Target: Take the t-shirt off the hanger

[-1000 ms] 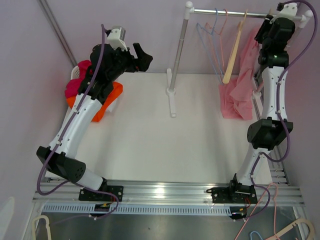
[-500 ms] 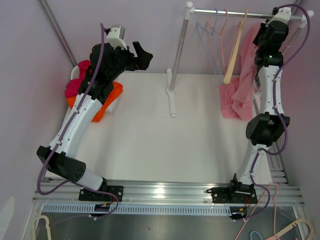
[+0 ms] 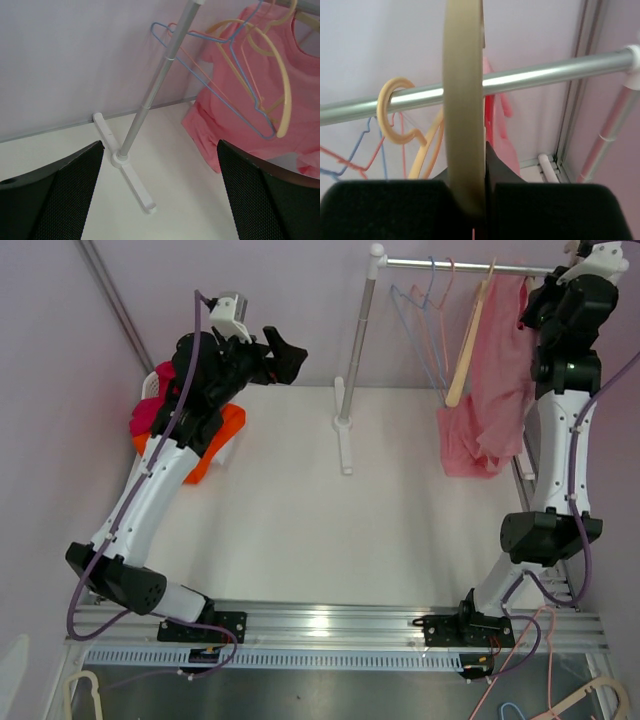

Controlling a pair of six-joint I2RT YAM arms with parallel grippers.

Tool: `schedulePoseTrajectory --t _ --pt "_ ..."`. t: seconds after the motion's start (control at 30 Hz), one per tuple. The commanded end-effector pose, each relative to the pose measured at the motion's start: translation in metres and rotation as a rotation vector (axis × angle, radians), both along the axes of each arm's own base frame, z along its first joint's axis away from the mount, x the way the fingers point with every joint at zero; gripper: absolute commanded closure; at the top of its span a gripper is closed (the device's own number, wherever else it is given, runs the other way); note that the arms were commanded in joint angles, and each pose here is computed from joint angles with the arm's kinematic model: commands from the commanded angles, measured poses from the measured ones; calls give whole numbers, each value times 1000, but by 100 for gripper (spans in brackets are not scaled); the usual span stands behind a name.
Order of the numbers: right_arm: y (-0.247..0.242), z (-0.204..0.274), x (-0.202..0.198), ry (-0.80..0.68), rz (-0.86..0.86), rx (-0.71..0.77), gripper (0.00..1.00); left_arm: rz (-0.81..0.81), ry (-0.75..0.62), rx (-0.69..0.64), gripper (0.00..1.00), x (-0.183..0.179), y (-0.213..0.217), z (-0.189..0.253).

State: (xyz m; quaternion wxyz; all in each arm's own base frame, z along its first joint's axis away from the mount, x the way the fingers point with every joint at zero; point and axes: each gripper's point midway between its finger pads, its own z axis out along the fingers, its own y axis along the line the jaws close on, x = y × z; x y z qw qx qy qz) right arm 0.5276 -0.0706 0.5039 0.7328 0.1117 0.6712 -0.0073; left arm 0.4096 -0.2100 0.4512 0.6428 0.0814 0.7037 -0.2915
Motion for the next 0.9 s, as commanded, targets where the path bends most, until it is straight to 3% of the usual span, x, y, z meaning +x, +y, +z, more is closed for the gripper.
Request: schedulePoseTrajectory --t 0.0,0.13,0.17,0.27,0.3,0.43,0.7,0.87 --pt "-1 52 -55 -97 -59 80 100 -116 -145 -17 1 -40 -16 43" --pt "-16 -5 -97 81 -253 256 100 -264 -221 13 0 -92 -50 42" --pt "-17 -38 -101 144 -299 303 100 -297 -218 30 1 -102 -60 31" --pt "-9 -38 -146 87 -312 379 100 -430 -281 57 1 -155 -98 22" --pt "-5 -49 -167 77 -319 415 100 -492 -260 81 0 -178 -119 -3" --pt "6 -55 -205 32 -301 470 100 -630 -338 56 1 -232 -151 -13" --pt "25 -67 -212 81 -234 502 100 -838 -368 31 0 -295 -216 -47" --pt "29 -83 -209 111 -235 506 100 -913 -405 3 0 -321 -243 -37"
